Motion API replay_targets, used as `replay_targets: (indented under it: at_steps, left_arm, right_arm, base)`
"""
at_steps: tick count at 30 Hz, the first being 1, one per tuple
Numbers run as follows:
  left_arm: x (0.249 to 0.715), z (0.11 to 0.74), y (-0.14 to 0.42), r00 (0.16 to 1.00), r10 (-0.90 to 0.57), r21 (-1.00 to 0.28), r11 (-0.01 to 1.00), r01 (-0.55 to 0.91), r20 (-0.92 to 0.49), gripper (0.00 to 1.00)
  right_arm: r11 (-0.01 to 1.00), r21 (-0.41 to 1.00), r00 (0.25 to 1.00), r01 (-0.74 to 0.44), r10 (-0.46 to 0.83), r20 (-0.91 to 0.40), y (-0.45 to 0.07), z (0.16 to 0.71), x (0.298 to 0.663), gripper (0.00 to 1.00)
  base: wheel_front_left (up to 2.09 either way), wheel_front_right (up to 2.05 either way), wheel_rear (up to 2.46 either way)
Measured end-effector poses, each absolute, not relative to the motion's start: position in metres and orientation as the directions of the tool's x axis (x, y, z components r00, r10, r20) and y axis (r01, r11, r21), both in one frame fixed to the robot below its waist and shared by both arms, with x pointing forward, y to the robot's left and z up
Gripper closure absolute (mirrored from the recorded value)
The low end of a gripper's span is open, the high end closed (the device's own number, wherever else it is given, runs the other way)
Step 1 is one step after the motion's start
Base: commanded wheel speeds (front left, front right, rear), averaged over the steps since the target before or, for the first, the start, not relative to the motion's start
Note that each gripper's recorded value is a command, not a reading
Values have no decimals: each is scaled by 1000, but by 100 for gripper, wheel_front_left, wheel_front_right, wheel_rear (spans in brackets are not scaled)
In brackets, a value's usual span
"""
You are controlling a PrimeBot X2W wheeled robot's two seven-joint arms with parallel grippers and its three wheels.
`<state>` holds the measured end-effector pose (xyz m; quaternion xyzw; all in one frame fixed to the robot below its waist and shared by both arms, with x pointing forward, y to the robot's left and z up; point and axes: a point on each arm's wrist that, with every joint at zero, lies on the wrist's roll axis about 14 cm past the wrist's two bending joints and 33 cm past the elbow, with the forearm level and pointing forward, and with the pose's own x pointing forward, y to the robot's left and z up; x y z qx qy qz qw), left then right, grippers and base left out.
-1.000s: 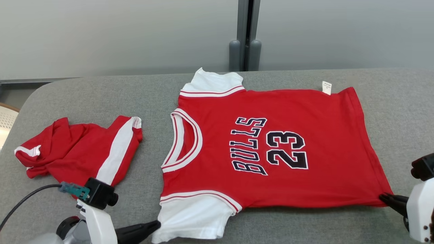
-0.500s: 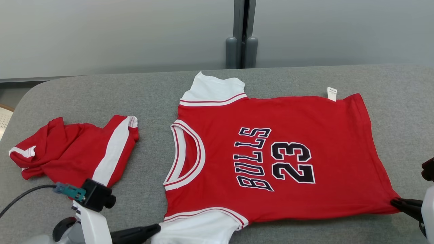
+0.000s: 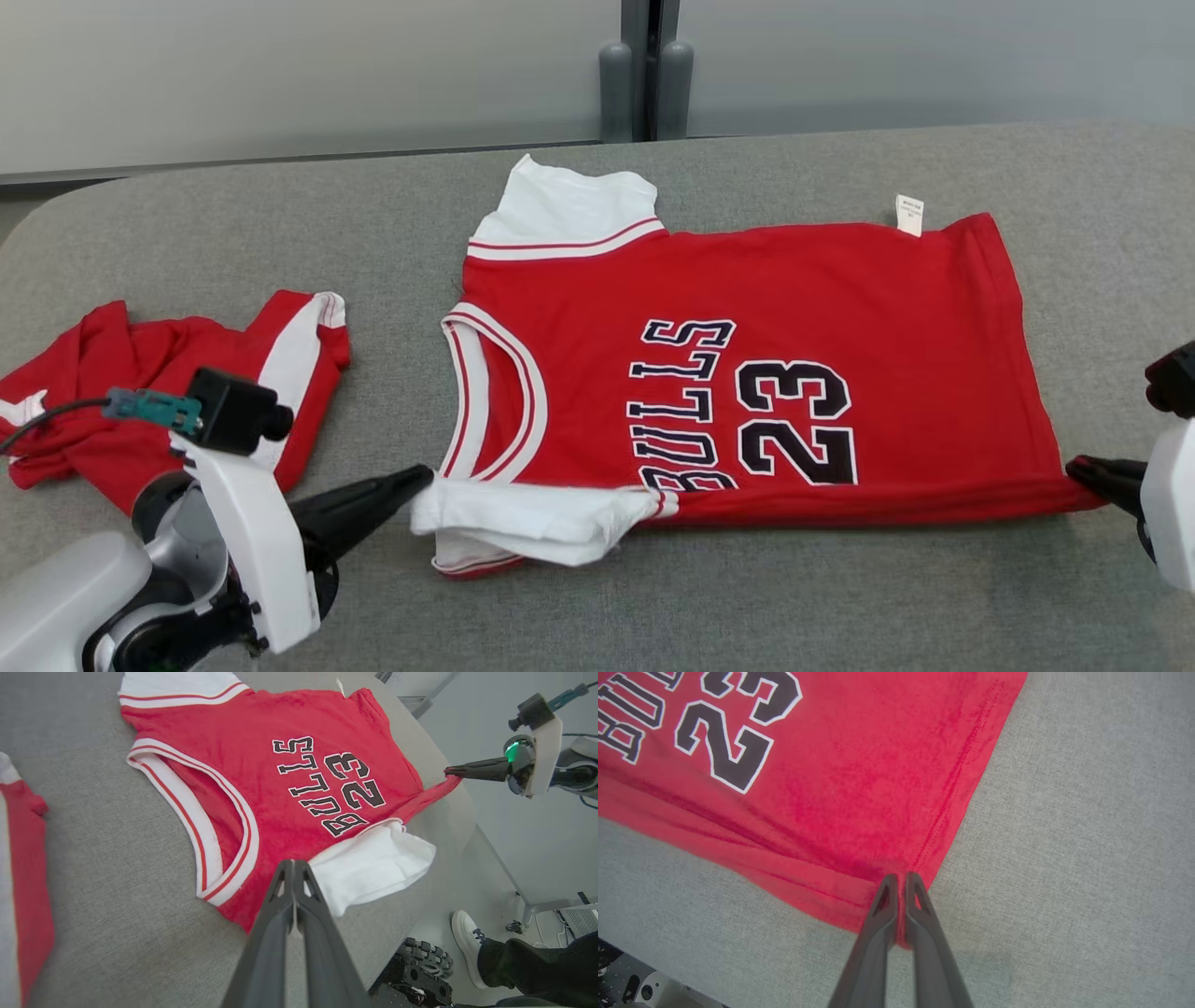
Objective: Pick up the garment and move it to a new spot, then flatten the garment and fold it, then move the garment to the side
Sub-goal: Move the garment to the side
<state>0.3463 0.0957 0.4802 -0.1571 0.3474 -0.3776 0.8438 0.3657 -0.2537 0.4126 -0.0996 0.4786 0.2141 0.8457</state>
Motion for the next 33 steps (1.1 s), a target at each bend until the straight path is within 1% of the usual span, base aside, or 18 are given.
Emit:
replay_targets:
  at_steps: [5,10,14,18,19,20,21,22,23,24,26,30,33]
  left_arm:
    - [381,473,101,519,-708,-506,705,496,-478,100]
    - [403,459,96,520,-696,-507,718,477,-495,100]
    - [421,443,101,533,-654,-455,757,469,-537,100]
    - [433,431,99,534,-643,-446,766,463,-549,100]
    - [435,428,99,535,-638,-441,770,462,-554,100]
    - [439,426,100,538,-632,-435,774,460,-557,89]
    - [441,422,102,544,-621,-427,784,451,-565,47]
    - [443,419,103,546,-610,-418,792,446,-574,15]
    - [444,415,105,544,-600,-408,799,442,-586,5]
    - [444,412,105,541,-596,-401,801,444,-593,0]
    - [447,409,106,548,-588,-385,807,448,-595,0]
    - [456,410,116,605,-546,-343,837,427,-579,0]
    - [468,423,121,677,-521,-332,854,401,-521,0]
  right_arm:
    - [887,14,449,-461,248,-858,-253,406,383,100]
    - [889,10,450,-458,242,-860,-252,399,398,100]
    - [896,18,459,-444,244,-854,-250,393,408,100]
    - [897,24,453,-441,246,-857,-247,387,412,100]
    - [900,16,463,-435,239,-853,-249,386,415,55]
    - [910,22,467,-414,233,-853,-252,384,417,0]
    - [916,29,467,-399,230,-854,-253,382,418,0]
    - [917,34,464,-397,232,-855,-252,380,418,0]
    - [918,39,470,-395,238,-850,-249,379,419,0]
    - [918,44,485,-394,248,-838,-246,379,422,0]
    - [920,47,534,-390,267,-802,-241,384,433,0]
    - [927,38,645,-373,288,-708,-238,400,452,0]
    - [926,9,724,-378,301,-621,-236,414,464,0]
  base:
    - [0,0,0]
    - [0,0,0]
    - [0,0,0]
    - [0,0,0]
    - [0,0,0]
    - [0,0,0]
    - [0,0,0]
    - [0,0,0]
    - [0,0,0]
    - [0,0,0]
    - [0,0,0]
    - [0,0,0]
    - [0,0,0]
